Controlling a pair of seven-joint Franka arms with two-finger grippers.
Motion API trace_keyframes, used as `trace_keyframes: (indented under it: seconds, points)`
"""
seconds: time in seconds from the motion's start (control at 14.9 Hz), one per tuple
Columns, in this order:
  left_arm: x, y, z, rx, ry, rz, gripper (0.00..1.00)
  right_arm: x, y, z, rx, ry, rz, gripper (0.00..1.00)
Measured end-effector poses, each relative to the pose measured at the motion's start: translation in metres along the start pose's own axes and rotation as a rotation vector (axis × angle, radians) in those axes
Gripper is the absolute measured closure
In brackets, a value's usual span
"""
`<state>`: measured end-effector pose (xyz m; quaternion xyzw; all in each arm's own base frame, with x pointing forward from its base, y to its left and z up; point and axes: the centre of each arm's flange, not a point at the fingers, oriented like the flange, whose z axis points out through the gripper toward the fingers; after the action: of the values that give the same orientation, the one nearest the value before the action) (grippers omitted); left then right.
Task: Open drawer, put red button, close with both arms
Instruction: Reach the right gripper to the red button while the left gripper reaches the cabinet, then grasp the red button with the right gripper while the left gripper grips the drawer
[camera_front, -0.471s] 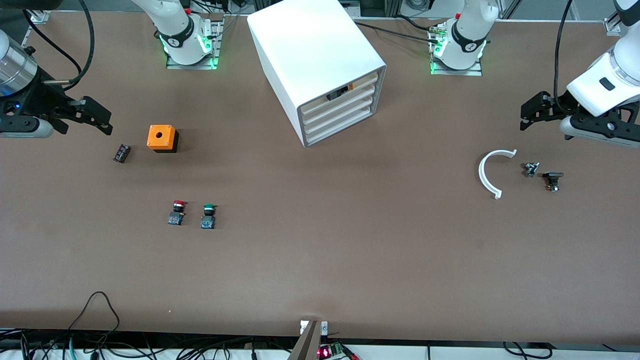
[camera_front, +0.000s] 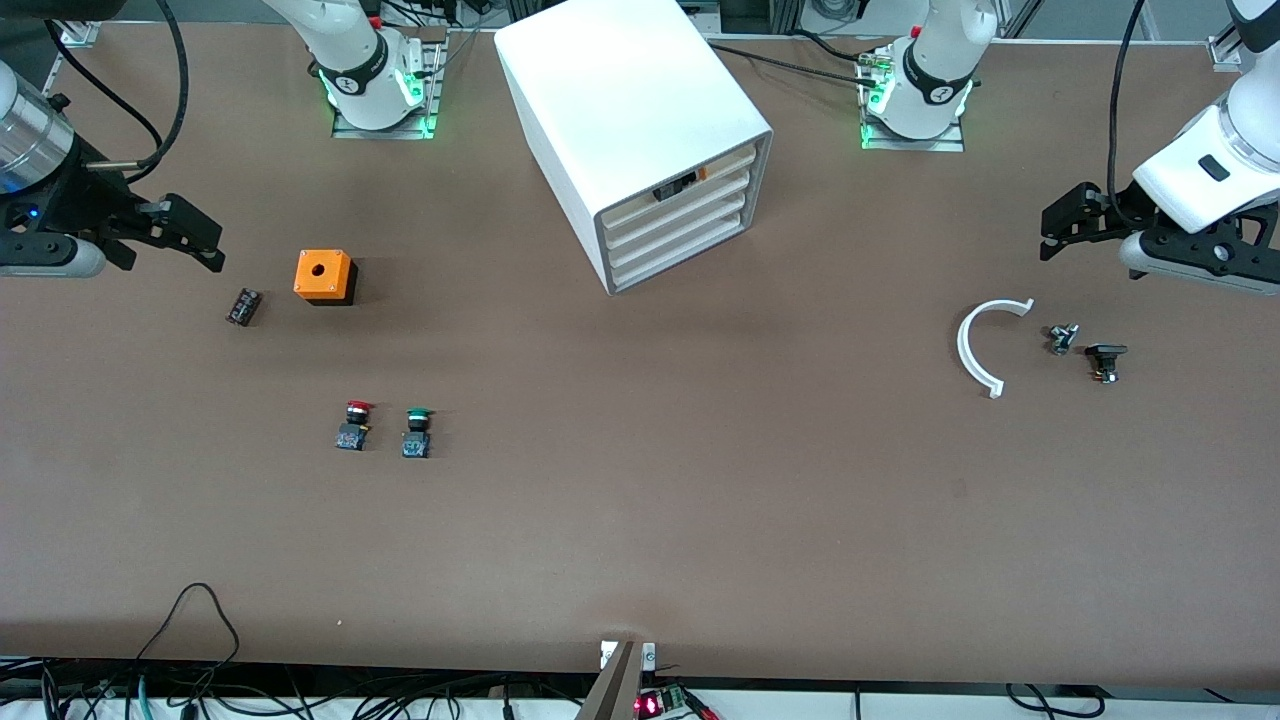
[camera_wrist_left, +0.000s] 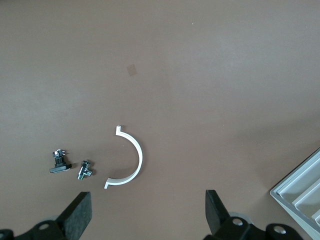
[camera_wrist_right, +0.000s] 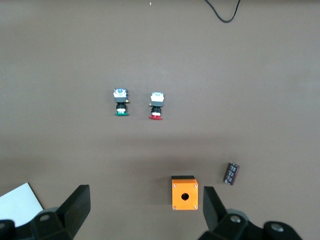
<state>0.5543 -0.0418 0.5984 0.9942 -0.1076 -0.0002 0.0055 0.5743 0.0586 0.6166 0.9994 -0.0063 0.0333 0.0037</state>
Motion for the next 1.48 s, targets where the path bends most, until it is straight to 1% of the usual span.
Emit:
trace_keyframes:
  seconds: [0.07,0.27,0.34,0.54,0.74,0.88,1.01,1.08,1.21,1.35,1.41,1.48]
  points:
    - [-0.001,0.0,0.001,-0.001,-0.01,0.0,0.0,0.006,-0.002,0.001,0.001,-0.007,-0.003,0.0]
    - [-0.009,0.002,0.007,-0.014,-0.085,0.0,0.0,0.022,-0.014,0.024,0.003,-0.035,-0.021,0.0]
    - [-0.012,0.004,0.009,-0.028,-0.106,0.001,0.0,0.03,-0.017,0.036,0.005,-0.032,-0.026,0.0]
    - [-0.015,0.015,0.015,-0.118,-0.149,0.004,0.0,0.056,-0.019,0.08,0.006,-0.019,-0.08,0.0]
    - [-0.015,0.025,0.032,-0.201,-0.219,0.01,0.0,0.076,-0.018,0.135,0.004,-0.049,-0.094,0.0]
    - [-0.012,0.036,0.046,-0.297,-0.269,0.014,0.0,0.086,-0.017,0.169,0.007,-0.055,-0.098,0.0]
    - [-0.009,0.048,0.061,-0.402,-0.32,0.019,0.0,0.091,-0.016,0.202,0.008,-0.049,-0.097,0.0]
    - [-0.008,0.053,0.07,-0.44,-0.351,0.024,0.0,0.093,-0.014,0.222,0.009,-0.043,-0.093,0.0]
    - [-0.006,0.065,0.084,-0.483,-0.397,0.038,0.0,0.094,-0.005,0.266,0.011,-0.029,-0.082,0.0]
    - [-0.004,0.086,0.094,-0.522,-0.419,0.074,0.0,0.092,0.002,0.306,0.013,-0.029,-0.076,0.0]
    - [-0.001,0.098,0.101,-0.534,-0.416,0.105,0.0,0.09,0.002,0.322,0.014,-0.037,-0.076,0.0]
    - [0.002,0.109,0.111,-0.547,-0.398,0.132,0.0,0.088,0.002,0.336,0.015,-0.045,-0.077,0.0]
